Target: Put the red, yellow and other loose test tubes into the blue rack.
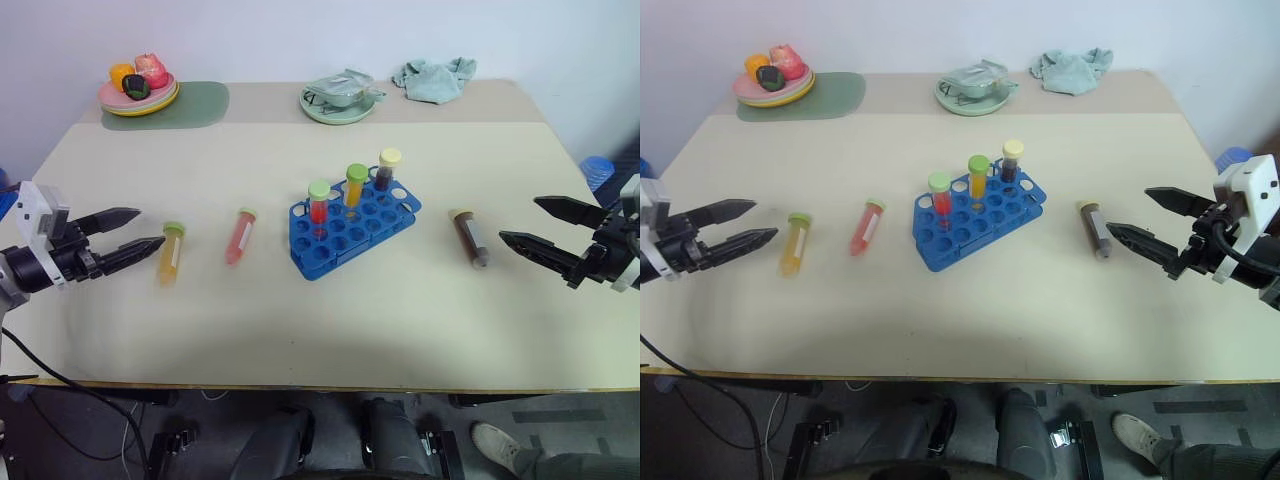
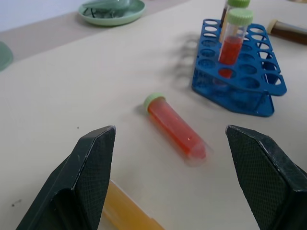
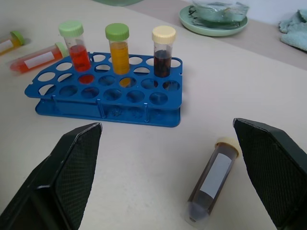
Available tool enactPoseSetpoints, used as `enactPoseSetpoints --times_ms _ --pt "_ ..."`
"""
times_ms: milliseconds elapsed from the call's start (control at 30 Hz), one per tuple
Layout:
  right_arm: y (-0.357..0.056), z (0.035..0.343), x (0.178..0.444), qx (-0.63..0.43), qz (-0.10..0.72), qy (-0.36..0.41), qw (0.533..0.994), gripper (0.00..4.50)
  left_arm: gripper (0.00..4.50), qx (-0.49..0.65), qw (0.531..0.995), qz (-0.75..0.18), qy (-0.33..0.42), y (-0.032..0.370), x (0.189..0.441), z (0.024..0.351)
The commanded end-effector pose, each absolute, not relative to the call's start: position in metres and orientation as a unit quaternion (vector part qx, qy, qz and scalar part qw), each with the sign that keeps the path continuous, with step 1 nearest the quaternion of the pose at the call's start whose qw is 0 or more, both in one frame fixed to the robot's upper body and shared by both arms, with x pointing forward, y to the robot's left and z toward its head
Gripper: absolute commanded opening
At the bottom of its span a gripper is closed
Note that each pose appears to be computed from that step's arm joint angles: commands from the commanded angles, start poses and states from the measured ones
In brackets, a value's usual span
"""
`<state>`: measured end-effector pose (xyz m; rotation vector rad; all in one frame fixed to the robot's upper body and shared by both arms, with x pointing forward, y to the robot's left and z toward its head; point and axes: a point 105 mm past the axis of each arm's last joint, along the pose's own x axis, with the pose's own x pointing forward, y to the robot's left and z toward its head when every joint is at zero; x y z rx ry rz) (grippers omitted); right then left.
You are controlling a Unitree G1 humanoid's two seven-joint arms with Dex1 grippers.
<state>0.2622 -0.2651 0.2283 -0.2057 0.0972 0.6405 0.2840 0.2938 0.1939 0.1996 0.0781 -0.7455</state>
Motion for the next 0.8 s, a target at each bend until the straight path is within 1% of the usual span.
enactPoseSetpoints --times_ms 33,667,733,800 --pt "-0.264 0.239 0.261 -0.114 0.314 0.03 0.942 4.5 3.75 0.115 0.923 -0.368 0.018 0.291 0.281 0.207" --pt "-0.263 0.239 0.262 -0.119 0.312 0.037 0.942 4.5 3.75 0.104 0.917 -0.384 0.015 0.282 0.28 0.204" --pt "-0.262 0.236 0.264 -0.105 0.308 0.05 0.944 4.5 3.75 0.106 0.914 -0.392 0.017 0.28 0.28 0.203" --pt "-0.263 0.229 0.266 -0.096 0.298 0.08 0.946 4.5 3.75 0.108 0.909 -0.402 0.02 0.277 0.279 0.202"
